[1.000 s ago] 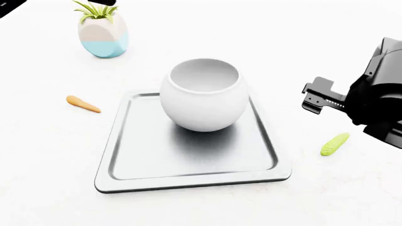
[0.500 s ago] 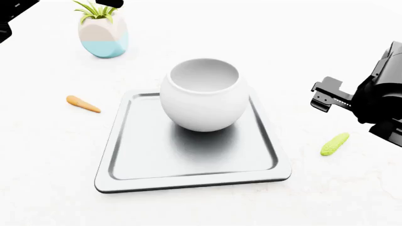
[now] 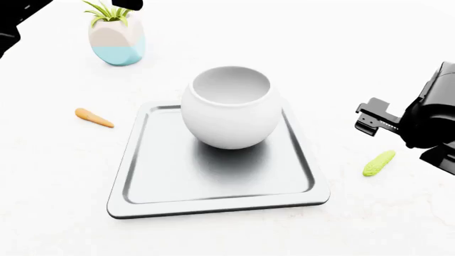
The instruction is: Place the two vegetables and bowl onto the tray for setting up a vegetable dip station.
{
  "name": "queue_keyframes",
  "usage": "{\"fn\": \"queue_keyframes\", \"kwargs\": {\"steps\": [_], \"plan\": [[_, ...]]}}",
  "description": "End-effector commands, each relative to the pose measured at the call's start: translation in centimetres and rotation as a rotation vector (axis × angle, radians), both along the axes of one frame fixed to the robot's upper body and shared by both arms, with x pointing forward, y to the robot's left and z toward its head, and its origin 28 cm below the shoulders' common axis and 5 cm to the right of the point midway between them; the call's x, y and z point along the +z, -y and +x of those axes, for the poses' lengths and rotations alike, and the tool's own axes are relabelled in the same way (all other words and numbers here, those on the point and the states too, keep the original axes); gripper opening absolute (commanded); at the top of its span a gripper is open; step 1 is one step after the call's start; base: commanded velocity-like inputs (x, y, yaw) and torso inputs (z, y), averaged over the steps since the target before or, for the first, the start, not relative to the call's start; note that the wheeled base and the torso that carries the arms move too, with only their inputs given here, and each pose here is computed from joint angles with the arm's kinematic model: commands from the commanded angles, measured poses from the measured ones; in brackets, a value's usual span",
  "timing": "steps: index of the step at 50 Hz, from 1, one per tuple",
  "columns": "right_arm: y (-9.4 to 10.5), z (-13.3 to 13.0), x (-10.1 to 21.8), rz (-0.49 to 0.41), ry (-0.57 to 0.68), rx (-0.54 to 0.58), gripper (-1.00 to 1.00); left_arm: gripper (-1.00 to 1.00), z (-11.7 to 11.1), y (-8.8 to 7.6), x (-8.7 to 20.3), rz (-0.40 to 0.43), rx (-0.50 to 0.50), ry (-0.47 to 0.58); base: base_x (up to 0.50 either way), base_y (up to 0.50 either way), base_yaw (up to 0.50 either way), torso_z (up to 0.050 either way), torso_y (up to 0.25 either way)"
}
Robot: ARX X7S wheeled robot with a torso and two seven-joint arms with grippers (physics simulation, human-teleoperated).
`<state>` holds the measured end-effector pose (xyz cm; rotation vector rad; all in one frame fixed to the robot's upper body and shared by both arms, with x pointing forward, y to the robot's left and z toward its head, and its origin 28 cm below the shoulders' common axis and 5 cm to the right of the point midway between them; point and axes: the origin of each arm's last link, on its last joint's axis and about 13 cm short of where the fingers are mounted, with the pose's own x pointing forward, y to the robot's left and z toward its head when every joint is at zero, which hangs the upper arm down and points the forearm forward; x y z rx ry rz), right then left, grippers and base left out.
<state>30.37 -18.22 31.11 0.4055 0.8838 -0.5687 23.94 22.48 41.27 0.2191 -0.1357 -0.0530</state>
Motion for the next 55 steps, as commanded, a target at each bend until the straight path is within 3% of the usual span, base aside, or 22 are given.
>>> {"fn": "queue_keyframes", "kwargs": {"steps": [1,9,24,38,50,51,55], "plan": [[0.5,2.0,-1.4,0.022,-0.009,-0.003,1.00,1.00,0.1,0.1,0.1,0.008,0.015,-0.002,0.00,0.00,0.00,0.000,0.000],[0.3,2.8,-2.8,0.035,-0.042,0.024,1.00,1.00,0.6,0.3,0.3,0.010,0.015,-0.005,0.00,0.00,0.00,0.000,0.000],[1.2,1.9,-5.7,0.029,-0.145,0.001,1.00,1.00,0.7,0.2,0.1,0.006,0.015,-0.009,0.00,0.00,0.00,0.000,0.000],[0.3,3.2,-6.4,0.057,-0.127,0.061,1.00,1.00,0.8,0.3,0.1,0.009,0.012,-0.012,0.00,0.00,0.00,0.000,0.000],[0.8,3.7,-8.5,0.078,-0.161,0.039,1.00,1.00,0.8,0.3,0.0,0.009,0.013,-0.014,0.00,0.00,0.00,0.000,0.000],[1.1,3.7,-8.8,0.067,-0.176,0.015,-1.00,1.00,0.8,0.2,-0.2,0.011,0.015,-0.017,0.00,0.00,0.00,0.000,0.000],[1.4,3.6,-9.3,0.068,-0.186,0.000,-1.00,1.00,1.0,0.0,-0.2,0.006,0.026,-0.018,0.00,0.00,0.00,0.000,0.000]]}}
